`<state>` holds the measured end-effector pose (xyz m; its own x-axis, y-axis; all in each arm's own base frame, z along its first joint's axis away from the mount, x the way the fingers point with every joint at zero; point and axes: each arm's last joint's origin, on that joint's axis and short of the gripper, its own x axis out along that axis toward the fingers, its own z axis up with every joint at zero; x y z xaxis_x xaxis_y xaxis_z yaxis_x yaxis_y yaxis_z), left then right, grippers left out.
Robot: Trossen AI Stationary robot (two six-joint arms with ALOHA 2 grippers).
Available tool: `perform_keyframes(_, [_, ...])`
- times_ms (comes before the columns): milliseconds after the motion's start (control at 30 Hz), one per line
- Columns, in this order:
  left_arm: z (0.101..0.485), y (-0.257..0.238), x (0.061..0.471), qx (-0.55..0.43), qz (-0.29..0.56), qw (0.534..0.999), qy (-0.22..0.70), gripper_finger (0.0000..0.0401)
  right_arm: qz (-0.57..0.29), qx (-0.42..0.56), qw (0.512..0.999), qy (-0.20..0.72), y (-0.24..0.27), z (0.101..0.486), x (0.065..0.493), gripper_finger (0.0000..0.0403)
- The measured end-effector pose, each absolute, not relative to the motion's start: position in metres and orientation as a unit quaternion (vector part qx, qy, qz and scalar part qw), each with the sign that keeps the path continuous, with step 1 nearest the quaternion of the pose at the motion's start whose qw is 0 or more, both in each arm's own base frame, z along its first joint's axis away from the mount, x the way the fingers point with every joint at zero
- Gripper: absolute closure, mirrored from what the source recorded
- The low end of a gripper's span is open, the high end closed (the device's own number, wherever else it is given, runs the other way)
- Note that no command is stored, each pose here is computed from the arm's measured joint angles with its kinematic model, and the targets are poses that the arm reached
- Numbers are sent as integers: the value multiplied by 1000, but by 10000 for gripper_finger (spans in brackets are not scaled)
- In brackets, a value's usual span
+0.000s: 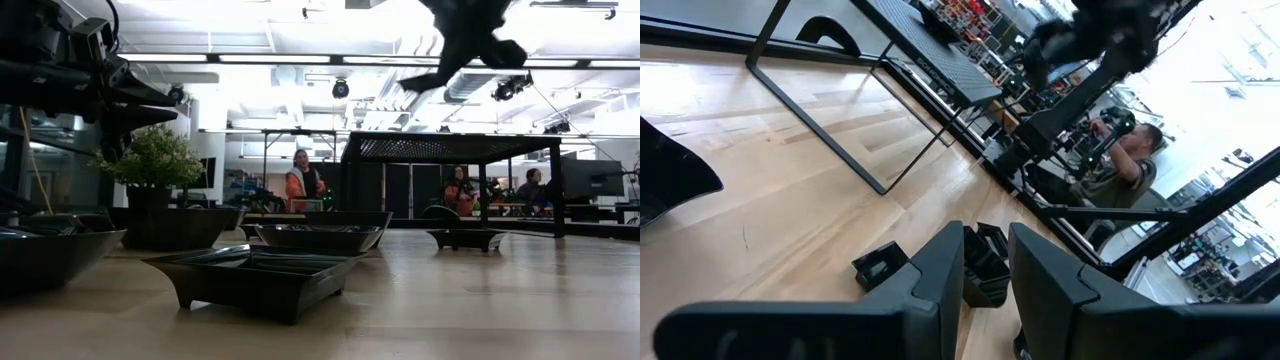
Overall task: Pick & Place Mini shaped plates
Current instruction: Put the black square plate on the shelf
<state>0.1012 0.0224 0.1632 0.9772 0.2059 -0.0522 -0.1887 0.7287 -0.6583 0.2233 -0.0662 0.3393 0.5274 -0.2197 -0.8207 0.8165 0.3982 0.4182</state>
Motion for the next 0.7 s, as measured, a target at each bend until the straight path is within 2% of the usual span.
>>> perform_keyframes(367, [163,22,101,-353,106,930,-12,320,-423,534,692,238,-141,322,237,403])
perform_keyframes(700, [163,22,101,-353,106,930,-12,320,-452,591,642,185,-171,300,256,403])
